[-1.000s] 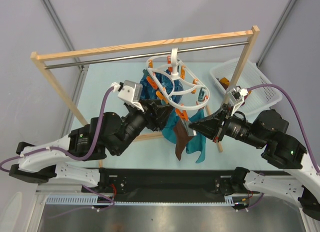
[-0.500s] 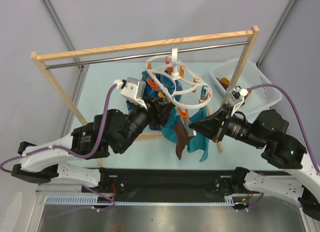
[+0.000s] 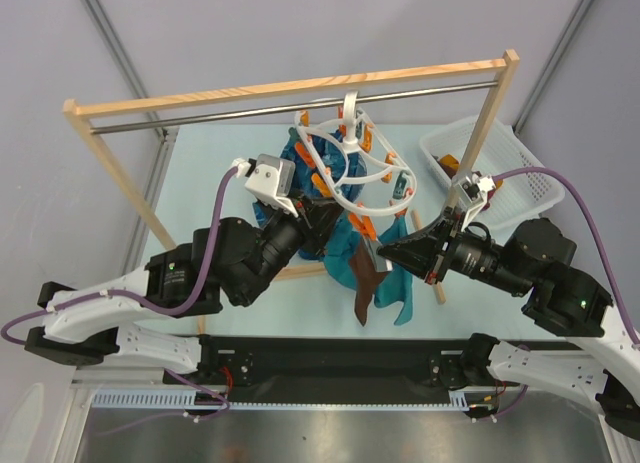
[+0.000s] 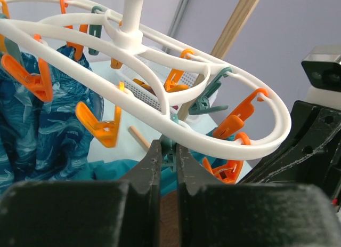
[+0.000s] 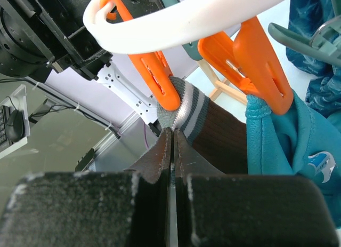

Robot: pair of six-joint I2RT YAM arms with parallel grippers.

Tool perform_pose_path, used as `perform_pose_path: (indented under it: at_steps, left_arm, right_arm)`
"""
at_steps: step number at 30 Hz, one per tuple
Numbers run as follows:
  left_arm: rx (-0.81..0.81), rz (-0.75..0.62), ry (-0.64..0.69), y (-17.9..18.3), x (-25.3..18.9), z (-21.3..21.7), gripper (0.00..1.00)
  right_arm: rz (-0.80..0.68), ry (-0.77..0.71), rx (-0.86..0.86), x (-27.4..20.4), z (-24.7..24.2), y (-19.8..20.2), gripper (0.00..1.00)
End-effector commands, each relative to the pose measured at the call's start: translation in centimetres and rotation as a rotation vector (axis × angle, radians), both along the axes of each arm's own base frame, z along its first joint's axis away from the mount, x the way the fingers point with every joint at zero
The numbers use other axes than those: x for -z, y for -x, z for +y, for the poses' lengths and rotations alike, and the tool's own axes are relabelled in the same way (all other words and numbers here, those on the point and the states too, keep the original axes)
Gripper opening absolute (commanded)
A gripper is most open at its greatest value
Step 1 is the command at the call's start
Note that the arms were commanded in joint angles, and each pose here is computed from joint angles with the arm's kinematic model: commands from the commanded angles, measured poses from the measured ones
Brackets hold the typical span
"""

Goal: Clip the socks to the hanger
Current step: Open the clamp at the hanger.

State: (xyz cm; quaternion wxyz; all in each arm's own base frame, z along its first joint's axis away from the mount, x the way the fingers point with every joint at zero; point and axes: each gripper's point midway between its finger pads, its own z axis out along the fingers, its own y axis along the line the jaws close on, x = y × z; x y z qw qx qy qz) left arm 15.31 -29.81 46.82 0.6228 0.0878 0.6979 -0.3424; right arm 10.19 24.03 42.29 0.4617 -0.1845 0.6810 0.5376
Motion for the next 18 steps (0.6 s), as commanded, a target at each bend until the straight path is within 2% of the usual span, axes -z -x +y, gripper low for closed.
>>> perform_pose_path:
  at_steps: [1,2,4,9,10,12,13,16,18]
  left_arm:
    - [-0.045,0.005,0.04,-0.6,-1.2,0.9,0.04]
    - [-0.049,0.009,0.042,-0.7,-1.2,1.0,0.0]
    - [-0.051,0.013,0.046,-0.6,-1.1,1.1,0.0]
    - [-0.046,0.016,0.044,-0.6,-1.1,1.1,0.0]
    - [-0.043,0.016,0.047,-0.5,-1.1,1.1,0.0]
    - [-0.041,0.017,0.044,-0.5,-0.9,1.1,0.0]
    - [-0.041,0.018,0.044,-0.5,-0.9,1.1,0.0]
    - [-0.041,0.018,0.046,-0.5,-0.8,1.1,0.0]
    - [-0.04,0.017,0.044,-0.5,-0.8,1.1,0.0]
  right_arm:
    - [-0.026,-0.035,0.0,-1.7,-0.4,0.3,0.02]
    - [-0.026,-0.035,0.001,-1.7,-0.5,0.3,0.02]
    - [-0.024,-0.029,0.011,-1.5,-0.6,0.2,0.03]
    - [-0.015,0.001,0.046,-1.0,-1.3,-0.1,0.26]
    - [-0.017,0.005,0.054,-1.0,-1.5,-0.1,0.37]
    - [-0.004,0.028,0.082,-0.5,-2.0,-0.4,0.51]
    - [-0.011,0.026,0.093,-0.7,-2.5,-0.4,0.64]
    - [-0.007,0.049,0.133,-0.5,-3.6,-0.5,0.7]
    - [-0.001,0.065,0.203,-0.4,-5.2,-0.9,0.7]
